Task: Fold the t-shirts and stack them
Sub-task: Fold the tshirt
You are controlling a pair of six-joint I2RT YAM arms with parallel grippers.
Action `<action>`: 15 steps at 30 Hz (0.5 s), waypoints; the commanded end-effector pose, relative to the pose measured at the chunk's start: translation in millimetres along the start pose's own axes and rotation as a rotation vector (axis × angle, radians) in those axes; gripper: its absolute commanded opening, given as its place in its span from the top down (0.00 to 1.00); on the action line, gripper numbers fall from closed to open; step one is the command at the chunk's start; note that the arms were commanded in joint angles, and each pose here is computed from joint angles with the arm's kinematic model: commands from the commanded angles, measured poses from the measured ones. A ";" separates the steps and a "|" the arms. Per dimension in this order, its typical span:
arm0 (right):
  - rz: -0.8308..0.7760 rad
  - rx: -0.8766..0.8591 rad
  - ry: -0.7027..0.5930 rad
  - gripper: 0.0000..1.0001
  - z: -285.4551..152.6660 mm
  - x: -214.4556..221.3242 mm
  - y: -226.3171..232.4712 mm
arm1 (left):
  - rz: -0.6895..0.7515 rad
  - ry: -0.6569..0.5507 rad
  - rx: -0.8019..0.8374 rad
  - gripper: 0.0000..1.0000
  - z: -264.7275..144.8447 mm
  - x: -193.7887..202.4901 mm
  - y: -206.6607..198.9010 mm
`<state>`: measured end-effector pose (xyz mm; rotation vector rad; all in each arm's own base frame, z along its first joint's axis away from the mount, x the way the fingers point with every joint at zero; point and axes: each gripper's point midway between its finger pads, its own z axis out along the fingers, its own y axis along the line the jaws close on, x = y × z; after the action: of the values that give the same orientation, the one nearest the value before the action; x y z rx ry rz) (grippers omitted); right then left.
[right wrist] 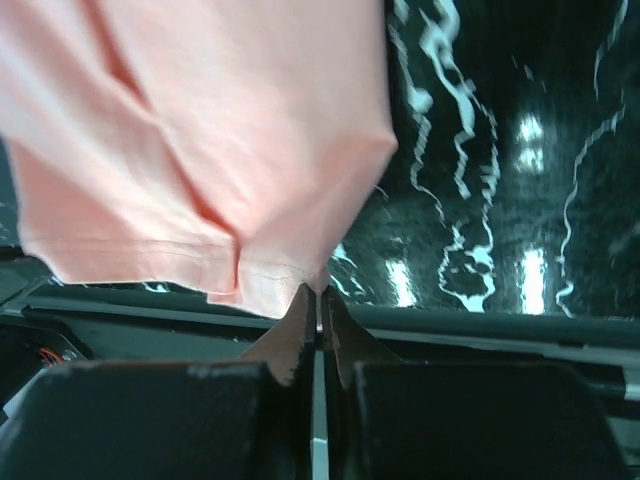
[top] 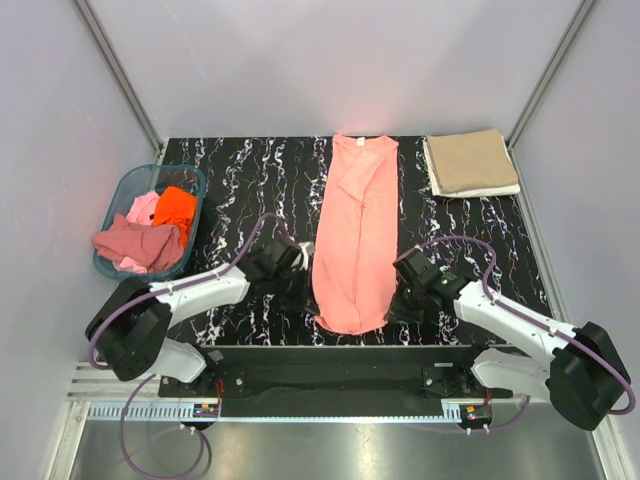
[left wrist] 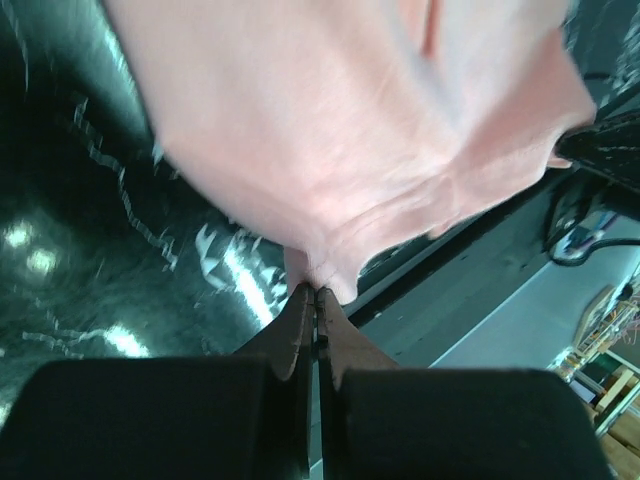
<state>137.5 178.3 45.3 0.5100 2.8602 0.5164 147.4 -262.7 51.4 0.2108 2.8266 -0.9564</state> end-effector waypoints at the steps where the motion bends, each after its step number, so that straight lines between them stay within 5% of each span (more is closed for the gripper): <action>1: -0.150 -0.008 -0.167 0.99 -16.3 -38.5 19.1 | 0.010 -0.032 0.043 1.00 -0.7 -32.0 -22.0; 15: -0.299 0.134 -0.307 1.00 -6.6 -160.8 47.9 | 0.027 -0.157 -0.021 1.00 1.0 -151.1 -14.7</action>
<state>254.8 171.0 69.6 0.2195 2.7289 0.2310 260.7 -289.3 80.6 0.1168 2.7454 -0.9220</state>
